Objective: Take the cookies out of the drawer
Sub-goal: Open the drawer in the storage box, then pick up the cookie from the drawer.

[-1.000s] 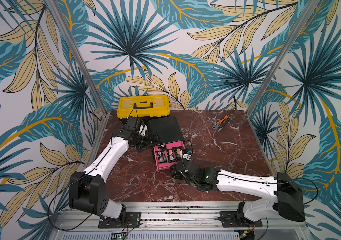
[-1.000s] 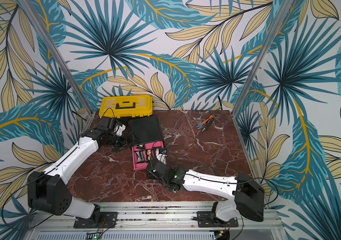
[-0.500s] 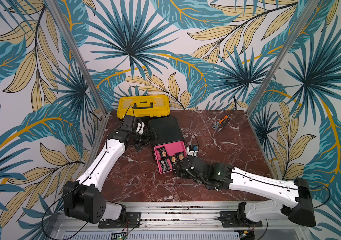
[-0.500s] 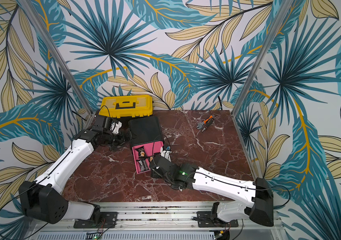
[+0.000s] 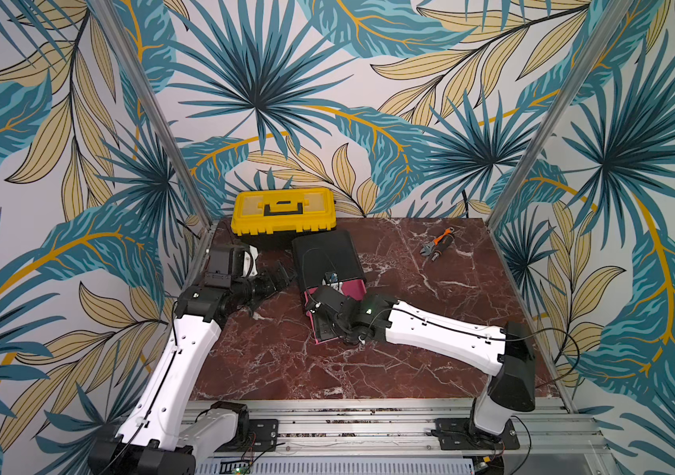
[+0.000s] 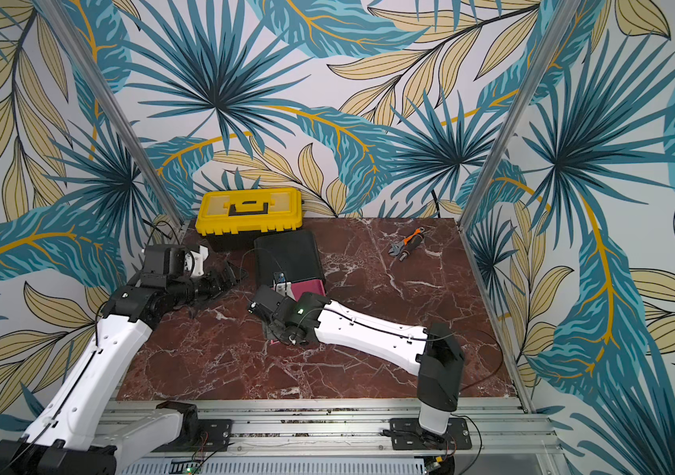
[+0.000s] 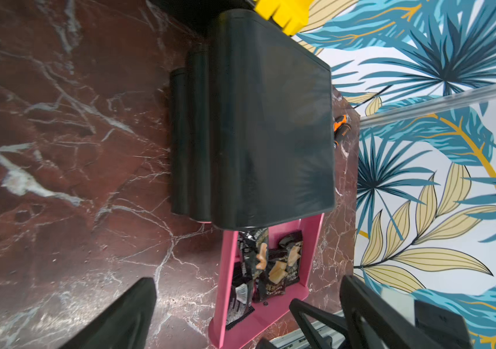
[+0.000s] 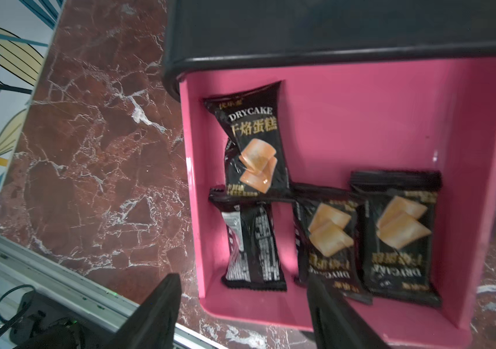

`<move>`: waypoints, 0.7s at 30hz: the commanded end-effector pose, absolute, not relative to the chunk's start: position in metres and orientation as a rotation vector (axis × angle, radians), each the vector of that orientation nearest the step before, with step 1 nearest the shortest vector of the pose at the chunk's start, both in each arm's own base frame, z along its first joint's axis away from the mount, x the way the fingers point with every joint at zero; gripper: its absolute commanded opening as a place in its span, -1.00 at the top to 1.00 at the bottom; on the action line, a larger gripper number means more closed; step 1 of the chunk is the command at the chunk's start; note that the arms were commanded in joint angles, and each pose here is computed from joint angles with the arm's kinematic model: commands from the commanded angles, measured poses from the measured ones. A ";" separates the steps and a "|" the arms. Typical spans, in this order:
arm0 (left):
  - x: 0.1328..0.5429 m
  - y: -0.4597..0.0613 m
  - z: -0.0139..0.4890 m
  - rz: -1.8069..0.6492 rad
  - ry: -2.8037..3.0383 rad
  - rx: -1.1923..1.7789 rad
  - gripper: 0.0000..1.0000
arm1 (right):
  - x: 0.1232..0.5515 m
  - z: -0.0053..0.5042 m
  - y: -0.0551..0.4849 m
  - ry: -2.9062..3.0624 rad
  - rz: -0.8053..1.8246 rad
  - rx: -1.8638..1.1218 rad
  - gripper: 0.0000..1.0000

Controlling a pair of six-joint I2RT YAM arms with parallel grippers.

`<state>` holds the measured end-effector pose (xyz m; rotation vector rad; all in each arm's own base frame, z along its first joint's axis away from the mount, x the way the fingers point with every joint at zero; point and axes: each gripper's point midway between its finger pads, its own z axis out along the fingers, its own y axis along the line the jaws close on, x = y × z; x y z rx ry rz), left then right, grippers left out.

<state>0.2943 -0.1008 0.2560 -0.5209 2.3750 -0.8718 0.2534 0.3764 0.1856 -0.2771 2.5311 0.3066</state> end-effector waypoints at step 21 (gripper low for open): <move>0.283 -0.109 0.237 -0.936 2.457 -0.523 -1.00 | 0.306 0.159 0.384 2.535 0.330 -0.303 -0.54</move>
